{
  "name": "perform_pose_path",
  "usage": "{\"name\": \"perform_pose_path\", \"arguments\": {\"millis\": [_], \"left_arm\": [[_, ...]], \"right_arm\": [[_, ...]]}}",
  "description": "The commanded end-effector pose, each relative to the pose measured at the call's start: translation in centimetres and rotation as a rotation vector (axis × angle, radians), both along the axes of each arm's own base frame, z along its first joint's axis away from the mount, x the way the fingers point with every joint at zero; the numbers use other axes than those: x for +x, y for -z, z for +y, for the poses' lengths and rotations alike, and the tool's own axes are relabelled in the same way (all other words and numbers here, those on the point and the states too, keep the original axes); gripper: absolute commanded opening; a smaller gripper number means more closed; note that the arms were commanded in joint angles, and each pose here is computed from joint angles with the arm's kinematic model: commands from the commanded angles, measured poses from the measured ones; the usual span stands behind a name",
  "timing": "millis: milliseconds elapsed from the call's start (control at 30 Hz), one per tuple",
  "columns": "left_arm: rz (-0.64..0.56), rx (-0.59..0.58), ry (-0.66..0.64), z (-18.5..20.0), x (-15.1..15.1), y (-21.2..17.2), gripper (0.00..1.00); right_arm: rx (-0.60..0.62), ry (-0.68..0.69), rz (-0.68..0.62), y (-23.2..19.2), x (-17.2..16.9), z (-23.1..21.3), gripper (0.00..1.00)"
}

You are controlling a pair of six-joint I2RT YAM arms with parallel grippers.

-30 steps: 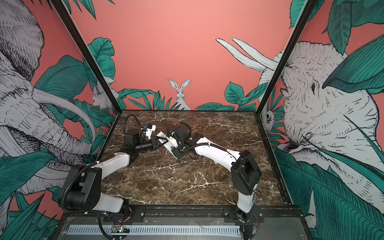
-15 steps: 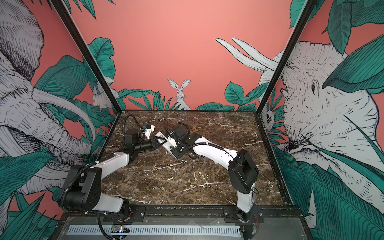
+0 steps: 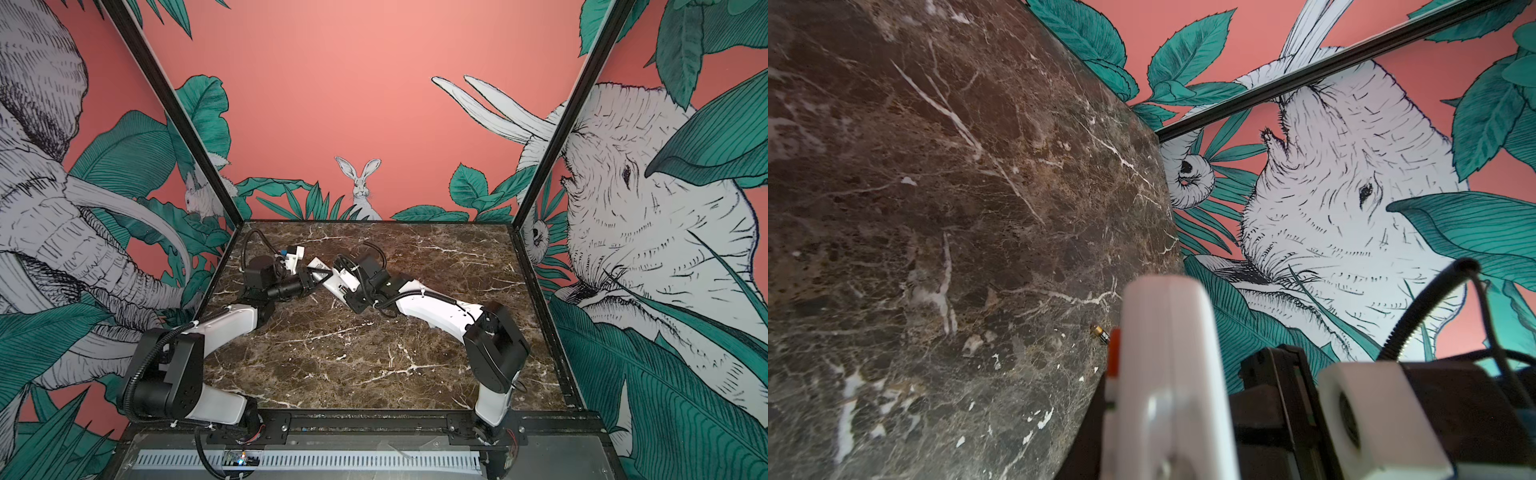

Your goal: Load the batteries into the remote control

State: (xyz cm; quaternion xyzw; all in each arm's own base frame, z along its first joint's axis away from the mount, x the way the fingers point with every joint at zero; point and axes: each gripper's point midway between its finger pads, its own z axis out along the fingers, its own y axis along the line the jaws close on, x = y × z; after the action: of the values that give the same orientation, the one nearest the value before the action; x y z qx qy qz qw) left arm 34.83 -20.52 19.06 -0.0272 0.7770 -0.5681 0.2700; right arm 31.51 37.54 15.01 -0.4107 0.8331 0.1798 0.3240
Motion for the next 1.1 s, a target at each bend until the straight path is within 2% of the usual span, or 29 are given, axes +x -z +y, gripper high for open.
{"name": "perform_pose_path", "arguments": {"millis": [0, 333, 700, 1067], "left_arm": [[-0.153, -0.157, 0.372, -3.3, -6.5, -8.9, 0.0], [-0.158, -0.111, 0.332, -3.1, -5.6, -7.9, 0.0], [-0.148, -0.065, 0.283, -2.8, -4.6, -6.3, 0.0], [-0.142, -0.028, 0.255, -2.6, -4.0, -5.3, 0.0]], "right_arm": [[-0.077, 0.002, 0.057, 4.9, 0.3, -0.4, 0.04], [-0.112, -0.021, 0.044, 3.5, -0.2, -1.4, 0.08], [-0.067, -0.047, 0.053, 1.6, -1.5, -1.6, 0.16], [-0.06, -0.069, 0.065, 0.8, -2.4, -1.8, 0.2]]}}
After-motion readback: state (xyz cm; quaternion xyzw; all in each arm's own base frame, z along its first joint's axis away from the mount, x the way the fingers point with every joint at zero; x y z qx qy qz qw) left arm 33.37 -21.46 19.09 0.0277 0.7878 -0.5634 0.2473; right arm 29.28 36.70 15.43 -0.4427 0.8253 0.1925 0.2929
